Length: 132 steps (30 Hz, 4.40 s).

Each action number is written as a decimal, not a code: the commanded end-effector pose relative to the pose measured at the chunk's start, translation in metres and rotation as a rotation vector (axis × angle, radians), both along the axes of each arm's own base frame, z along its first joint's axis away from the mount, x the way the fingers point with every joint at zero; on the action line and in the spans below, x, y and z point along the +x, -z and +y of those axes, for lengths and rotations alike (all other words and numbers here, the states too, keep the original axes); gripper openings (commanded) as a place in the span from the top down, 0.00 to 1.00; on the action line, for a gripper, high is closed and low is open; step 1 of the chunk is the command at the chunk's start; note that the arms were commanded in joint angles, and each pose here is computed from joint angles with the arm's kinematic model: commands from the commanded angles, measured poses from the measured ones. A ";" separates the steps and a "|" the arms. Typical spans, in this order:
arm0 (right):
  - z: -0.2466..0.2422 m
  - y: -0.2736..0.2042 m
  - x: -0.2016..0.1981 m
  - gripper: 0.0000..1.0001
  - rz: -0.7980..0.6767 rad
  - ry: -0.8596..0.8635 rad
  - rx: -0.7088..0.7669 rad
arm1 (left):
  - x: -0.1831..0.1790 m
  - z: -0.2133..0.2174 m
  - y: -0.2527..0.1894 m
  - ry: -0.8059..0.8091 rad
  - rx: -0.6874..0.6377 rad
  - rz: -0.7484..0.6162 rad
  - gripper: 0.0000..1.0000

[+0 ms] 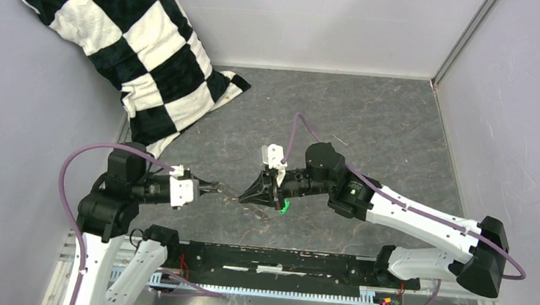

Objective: Put the keys on the keyring

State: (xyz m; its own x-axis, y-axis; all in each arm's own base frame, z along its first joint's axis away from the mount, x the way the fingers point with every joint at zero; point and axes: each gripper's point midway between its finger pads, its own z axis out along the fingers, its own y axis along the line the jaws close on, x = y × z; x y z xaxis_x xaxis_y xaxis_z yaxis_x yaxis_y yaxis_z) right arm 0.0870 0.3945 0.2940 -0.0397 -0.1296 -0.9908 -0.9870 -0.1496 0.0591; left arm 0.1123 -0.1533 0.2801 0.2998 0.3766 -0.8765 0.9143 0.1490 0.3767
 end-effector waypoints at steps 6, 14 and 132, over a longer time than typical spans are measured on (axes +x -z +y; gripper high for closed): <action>-0.016 -0.018 -0.006 0.99 -0.061 -0.002 0.086 | 0.005 -0.001 -0.013 0.010 -0.004 -0.070 0.98; -0.024 -0.018 -0.003 0.99 -0.063 0.033 0.120 | 0.005 -0.001 -0.014 0.011 -0.006 -0.064 0.98; 0.028 -0.049 0.028 0.99 0.238 0.066 0.322 | -0.032 -0.020 -0.016 0.419 0.097 -1.573 0.53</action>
